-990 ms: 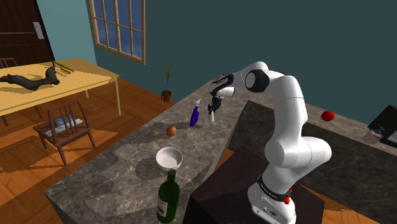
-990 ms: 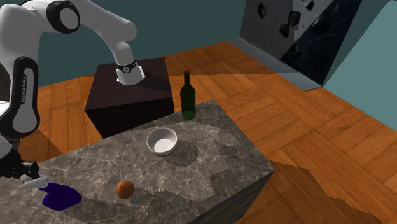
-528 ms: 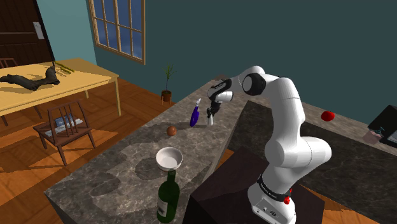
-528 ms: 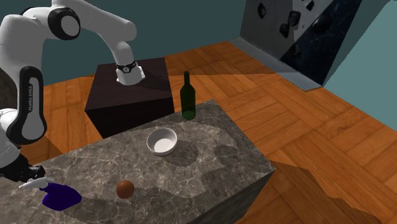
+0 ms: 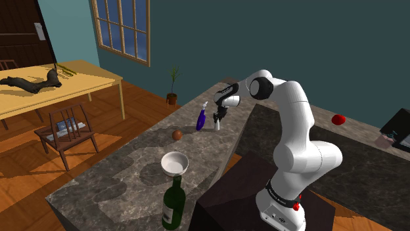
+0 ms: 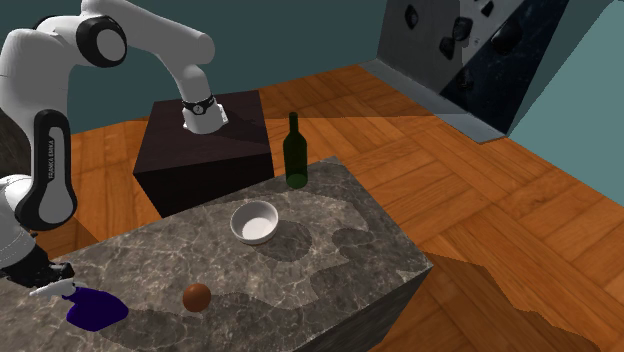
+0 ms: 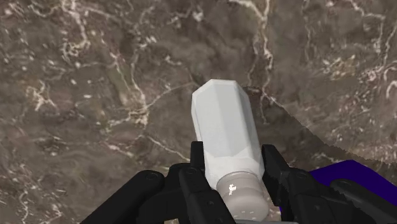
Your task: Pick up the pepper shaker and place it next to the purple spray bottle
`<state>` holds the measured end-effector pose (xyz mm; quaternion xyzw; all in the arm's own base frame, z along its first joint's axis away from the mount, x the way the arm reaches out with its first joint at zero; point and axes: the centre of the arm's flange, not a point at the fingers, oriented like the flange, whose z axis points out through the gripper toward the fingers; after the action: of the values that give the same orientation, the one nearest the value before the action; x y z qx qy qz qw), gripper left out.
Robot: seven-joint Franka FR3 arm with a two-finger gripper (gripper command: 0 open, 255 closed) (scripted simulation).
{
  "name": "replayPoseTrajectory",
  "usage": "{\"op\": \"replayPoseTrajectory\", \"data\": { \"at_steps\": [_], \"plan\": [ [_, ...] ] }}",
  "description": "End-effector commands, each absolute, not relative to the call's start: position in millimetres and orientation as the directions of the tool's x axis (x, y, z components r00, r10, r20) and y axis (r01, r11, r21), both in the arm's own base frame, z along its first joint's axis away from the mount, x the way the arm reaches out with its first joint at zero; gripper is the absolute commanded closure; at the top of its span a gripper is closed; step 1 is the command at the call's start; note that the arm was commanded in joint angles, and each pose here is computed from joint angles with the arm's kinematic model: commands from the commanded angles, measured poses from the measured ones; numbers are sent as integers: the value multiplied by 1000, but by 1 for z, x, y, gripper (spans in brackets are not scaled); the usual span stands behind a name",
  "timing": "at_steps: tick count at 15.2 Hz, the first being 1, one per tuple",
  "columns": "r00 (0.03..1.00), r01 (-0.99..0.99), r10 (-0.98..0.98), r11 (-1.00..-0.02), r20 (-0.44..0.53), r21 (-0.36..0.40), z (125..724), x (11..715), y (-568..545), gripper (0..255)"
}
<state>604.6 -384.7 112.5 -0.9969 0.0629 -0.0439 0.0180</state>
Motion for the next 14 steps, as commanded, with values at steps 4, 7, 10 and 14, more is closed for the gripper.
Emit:
{"op": "replayPoseTrajectory", "data": {
  "at_steps": [4,7,10,14],
  "plan": [
    [988,-124,-127,-991,85,-41,113,605,-385,0],
    [988,-124,-127,-991,85,-41,113,605,-385,0],
    [988,-124,-127,-991,85,-41,152,601,-386,0],
    [988,-124,-127,-991,85,-41,162,600,-386,0]
  ]
}}
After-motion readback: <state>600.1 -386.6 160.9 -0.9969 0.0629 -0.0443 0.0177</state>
